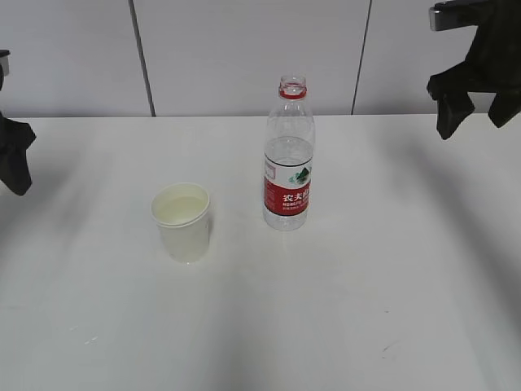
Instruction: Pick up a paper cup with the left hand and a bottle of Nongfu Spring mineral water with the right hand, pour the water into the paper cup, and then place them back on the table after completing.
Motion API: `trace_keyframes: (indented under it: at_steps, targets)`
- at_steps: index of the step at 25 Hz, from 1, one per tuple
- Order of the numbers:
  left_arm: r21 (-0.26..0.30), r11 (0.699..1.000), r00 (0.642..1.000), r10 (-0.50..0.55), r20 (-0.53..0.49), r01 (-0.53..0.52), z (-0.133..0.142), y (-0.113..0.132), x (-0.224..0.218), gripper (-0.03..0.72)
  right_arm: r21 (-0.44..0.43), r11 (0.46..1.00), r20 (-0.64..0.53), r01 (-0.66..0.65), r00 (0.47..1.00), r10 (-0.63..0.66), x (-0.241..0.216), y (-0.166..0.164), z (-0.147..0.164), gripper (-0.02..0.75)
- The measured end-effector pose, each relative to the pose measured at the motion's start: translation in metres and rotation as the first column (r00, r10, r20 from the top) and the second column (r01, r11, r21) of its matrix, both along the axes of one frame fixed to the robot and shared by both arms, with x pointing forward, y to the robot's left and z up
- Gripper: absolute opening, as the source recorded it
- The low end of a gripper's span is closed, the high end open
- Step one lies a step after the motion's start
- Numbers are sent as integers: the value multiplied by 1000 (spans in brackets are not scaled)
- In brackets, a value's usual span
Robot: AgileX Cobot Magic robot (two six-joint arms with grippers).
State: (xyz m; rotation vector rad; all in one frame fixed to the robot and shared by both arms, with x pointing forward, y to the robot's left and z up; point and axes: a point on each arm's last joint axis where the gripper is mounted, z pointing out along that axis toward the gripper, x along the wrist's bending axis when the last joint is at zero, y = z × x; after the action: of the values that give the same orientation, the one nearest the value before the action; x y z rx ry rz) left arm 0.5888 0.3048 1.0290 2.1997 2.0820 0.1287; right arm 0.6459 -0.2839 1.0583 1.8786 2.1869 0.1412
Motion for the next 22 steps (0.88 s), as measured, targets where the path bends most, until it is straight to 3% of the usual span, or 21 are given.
trace_keyframes:
  at_steps: [4,12,16,22]
  targets:
    - [0,1000,999,-2,-33,2,9,0,-9,501,16,1000,0,-2,1000,2,-2,1,3,587]
    - [46,999,995,-7,103,2,58,4,-50,501,39,998,85,-41,996,38,-41,2,47,587]
    - [52,999,996,-7,87,2,55,4,-92,501,70,997,91,-45,995,39,-84,2,59,587]
    - [53,999,991,-7,135,0,52,3,-164,501,85,996,55,-42,998,37,-159,-1,52,587]
